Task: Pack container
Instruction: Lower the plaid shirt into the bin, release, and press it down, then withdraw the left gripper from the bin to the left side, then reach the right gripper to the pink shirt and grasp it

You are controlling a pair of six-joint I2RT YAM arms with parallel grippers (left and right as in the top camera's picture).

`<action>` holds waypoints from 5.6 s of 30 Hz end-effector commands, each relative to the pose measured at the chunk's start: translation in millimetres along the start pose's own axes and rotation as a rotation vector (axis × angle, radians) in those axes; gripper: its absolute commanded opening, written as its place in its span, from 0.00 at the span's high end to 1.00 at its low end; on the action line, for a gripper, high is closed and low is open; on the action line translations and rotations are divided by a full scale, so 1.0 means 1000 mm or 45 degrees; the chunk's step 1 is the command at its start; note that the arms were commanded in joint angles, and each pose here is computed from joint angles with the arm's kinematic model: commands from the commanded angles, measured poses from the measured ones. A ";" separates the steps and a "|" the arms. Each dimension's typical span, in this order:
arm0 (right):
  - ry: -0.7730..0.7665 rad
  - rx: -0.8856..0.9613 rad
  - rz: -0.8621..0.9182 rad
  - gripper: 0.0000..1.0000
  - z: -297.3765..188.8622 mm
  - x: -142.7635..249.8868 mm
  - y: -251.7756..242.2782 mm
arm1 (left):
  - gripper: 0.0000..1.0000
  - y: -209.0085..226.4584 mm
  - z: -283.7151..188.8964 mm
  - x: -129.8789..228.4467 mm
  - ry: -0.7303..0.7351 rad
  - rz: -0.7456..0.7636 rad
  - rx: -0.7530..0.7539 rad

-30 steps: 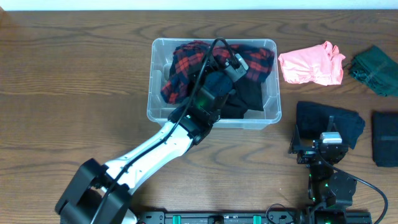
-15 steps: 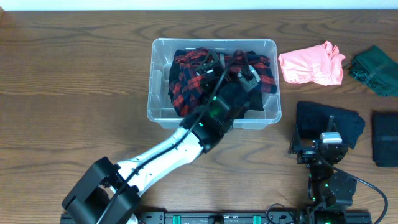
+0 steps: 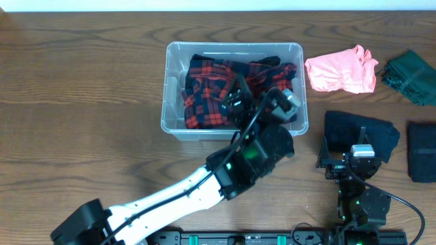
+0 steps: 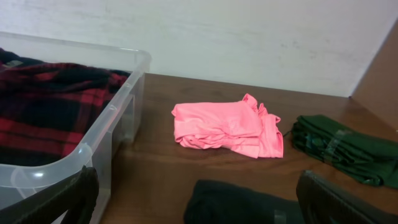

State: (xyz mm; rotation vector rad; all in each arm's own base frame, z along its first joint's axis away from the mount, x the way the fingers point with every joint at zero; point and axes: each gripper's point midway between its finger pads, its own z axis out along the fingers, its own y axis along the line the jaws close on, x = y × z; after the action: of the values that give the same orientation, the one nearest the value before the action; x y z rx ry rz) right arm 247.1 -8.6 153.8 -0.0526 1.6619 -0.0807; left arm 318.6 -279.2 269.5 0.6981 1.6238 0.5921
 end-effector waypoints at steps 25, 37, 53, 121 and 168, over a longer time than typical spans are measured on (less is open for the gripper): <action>0.003 0.020 -0.011 0.01 0.000 0.001 -0.003 | 0.06 0.043 0.065 0.030 0.391 -0.689 0.719; 0.003 0.020 -0.011 0.01 0.000 0.001 -0.003 | 0.06 -0.034 0.125 0.077 0.559 -0.655 0.795; 0.003 0.020 -0.011 0.01 0.000 0.001 -0.003 | 0.06 -0.150 0.142 0.193 0.970 -0.467 0.902; -0.002 -0.015 0.294 0.01 0.011 -0.133 -0.011 | 0.02 0.226 0.070 0.276 1.074 -1.178 0.101; 0.957 -0.031 0.501 0.01 0.234 0.081 -0.108 | 0.02 0.226 0.070 0.276 1.074 -1.178 0.101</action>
State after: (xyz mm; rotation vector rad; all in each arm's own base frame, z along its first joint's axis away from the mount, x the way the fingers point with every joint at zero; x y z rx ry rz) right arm 467.7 -117.8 67.1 0.3338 2.3907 0.2792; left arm 384.3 75.3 236.5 -0.3494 2.4789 0.1146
